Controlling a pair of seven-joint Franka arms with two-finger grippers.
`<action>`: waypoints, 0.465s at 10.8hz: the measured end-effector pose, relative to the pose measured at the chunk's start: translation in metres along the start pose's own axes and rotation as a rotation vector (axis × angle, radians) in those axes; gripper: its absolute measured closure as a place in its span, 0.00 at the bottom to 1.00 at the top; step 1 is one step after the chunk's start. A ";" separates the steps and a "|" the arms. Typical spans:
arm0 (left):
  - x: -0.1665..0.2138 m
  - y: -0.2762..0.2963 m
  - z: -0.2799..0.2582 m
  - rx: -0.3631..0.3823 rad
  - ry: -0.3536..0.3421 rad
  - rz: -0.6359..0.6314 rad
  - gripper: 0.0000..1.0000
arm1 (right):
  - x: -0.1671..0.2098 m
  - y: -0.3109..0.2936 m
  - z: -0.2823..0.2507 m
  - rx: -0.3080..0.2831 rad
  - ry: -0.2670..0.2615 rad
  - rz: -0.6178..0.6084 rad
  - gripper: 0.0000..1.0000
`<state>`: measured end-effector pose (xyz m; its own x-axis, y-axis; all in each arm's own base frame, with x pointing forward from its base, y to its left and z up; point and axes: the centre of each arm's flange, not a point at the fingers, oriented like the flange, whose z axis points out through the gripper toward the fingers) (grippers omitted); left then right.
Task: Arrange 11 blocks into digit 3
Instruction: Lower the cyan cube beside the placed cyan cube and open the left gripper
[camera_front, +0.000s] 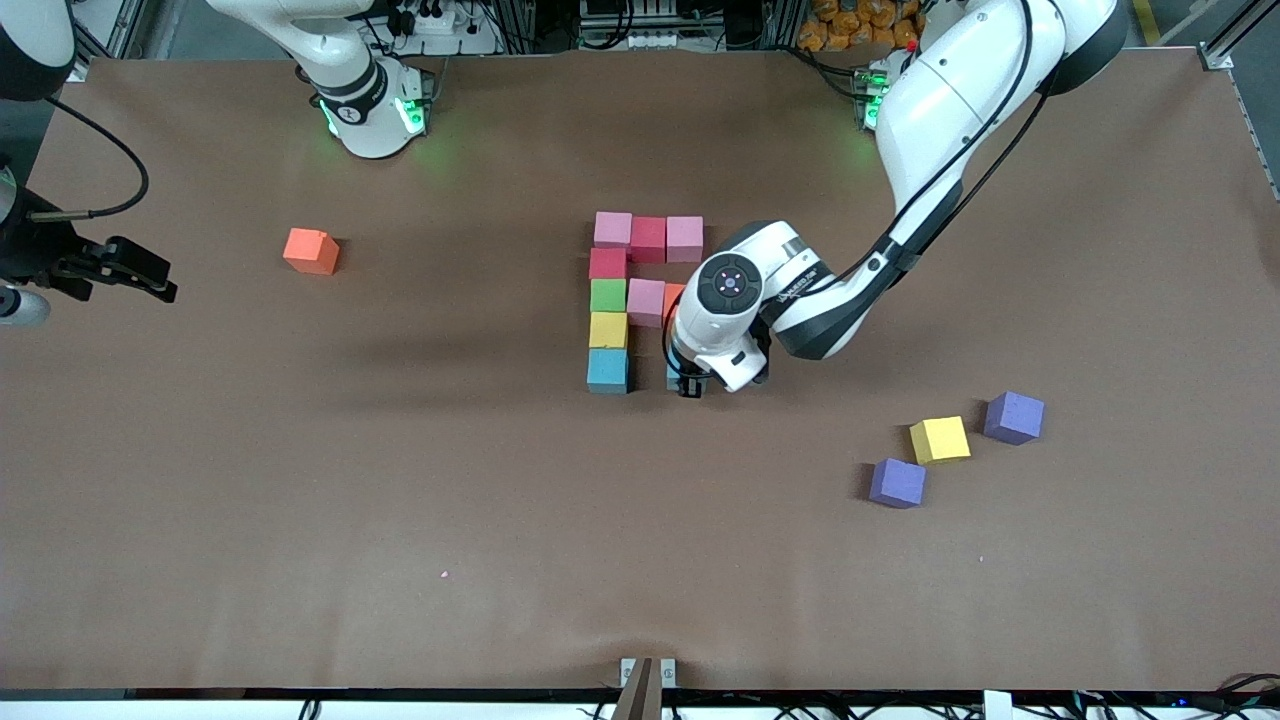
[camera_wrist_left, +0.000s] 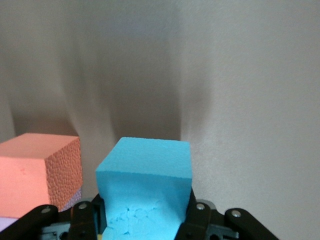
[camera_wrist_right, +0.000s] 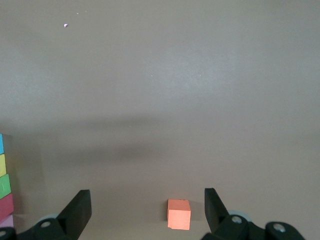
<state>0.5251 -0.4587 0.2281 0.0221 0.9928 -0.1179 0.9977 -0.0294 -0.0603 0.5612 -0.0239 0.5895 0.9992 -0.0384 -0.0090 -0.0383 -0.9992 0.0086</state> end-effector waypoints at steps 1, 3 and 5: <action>-0.005 -0.002 0.002 -0.006 -0.015 -0.021 0.45 | 0.000 0.001 0.000 0.000 0.000 0.002 0.00; -0.011 -0.001 0.006 -0.011 -0.036 -0.062 0.45 | 0.000 0.001 0.000 0.000 0.000 0.002 0.00; -0.018 -0.002 0.011 -0.006 -0.044 -0.075 0.45 | 0.000 0.001 0.000 0.000 -0.001 0.001 0.00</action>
<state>0.5222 -0.4775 0.2192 -0.0555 0.9861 -0.1567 0.9969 0.0459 -0.0644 0.5611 -0.0245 0.5894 0.9992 -0.0398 -0.0097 -0.0397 -0.9992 0.0087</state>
